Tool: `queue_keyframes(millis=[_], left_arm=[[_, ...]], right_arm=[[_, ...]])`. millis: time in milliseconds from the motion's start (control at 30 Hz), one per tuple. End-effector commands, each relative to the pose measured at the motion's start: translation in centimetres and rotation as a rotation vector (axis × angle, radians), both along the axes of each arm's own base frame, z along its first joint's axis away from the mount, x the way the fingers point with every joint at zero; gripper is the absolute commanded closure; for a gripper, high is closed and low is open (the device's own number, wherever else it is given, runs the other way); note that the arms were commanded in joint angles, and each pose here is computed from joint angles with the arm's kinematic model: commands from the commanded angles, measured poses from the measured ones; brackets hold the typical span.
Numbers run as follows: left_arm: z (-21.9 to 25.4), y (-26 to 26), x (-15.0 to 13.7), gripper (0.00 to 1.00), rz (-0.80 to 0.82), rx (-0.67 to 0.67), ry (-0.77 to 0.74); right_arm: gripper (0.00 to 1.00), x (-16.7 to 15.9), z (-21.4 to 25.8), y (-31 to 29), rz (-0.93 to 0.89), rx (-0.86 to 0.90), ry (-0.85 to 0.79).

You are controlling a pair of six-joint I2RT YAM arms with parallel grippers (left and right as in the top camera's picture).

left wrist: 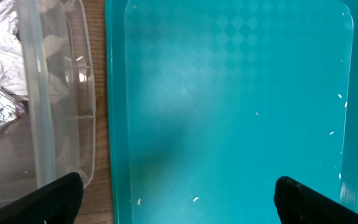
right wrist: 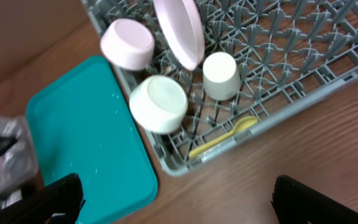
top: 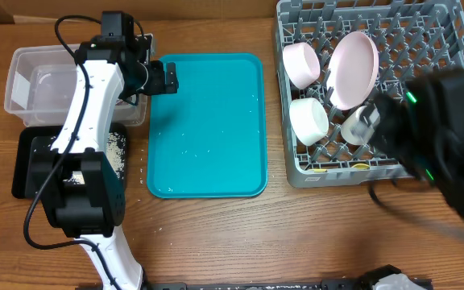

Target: Sort waste into correct bins and load items into the dishwasher

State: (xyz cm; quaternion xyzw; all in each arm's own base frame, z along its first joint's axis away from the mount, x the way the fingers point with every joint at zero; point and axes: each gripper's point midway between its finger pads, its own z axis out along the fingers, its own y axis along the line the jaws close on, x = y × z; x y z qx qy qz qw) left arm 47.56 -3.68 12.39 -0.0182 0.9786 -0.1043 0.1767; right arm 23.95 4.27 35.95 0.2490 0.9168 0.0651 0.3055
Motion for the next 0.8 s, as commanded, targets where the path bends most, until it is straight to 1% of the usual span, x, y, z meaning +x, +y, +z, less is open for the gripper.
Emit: queue_keyframes(millis=[0, 133, 233, 333, 367, 467, 567, 700, 767], left_arm=[[0.2, -0.1, 0.4, 0.0, 0.007, 0.002, -0.006], [0.2, -0.3, 0.4, 0.0, 0.004, 0.001, -0.006], [0.2, -0.3, 0.4, 0.0, 0.004, 0.002, -0.006], [0.2, -0.3, 0.4, 0.0, 0.004, 0.002, -0.006], [0.2, -0.2, 0.4, 0.0, 0.004, 0.001, -0.006], [0.2, -0.2, 0.4, 0.0, 0.004, 0.001, -0.006], [0.2, -0.3, 0.4, 0.0, 0.003, 0.001, -0.006], [0.2, -0.3, 0.4, 0.0, 0.004, 0.001, -0.006], [0.2, -0.3, 0.4, 0.0, 0.004, 0.001, -0.006]], right_arm=[[0.0, -3.4, 2.4, -0.8, 0.056, 0.014, -0.094], [0.0, -5.6, 3.6, -1.6, 0.06, 0.034, -0.164], [0.0, -6.7, 4.3, -2.0, 0.113, -0.003, -0.204], [0.0, -7.3, 4.6, -2.3, 0.113, -0.007, -0.227], [0.0, -7.4, 4.7, -2.4, 0.145, -0.039, -0.23], [0.0, -6.8, 4.8, -2.2, 0.237, -0.124, -0.253], [0.0, -5.7, 5.5, -2.3, 0.278, -0.185, -0.333], [0.0, -4.4, 5.5, -2.0, 0.317, -0.207, -0.474], [0.0, -3.7, 4.0, -1.6, 0.364, -0.217, -0.587]])
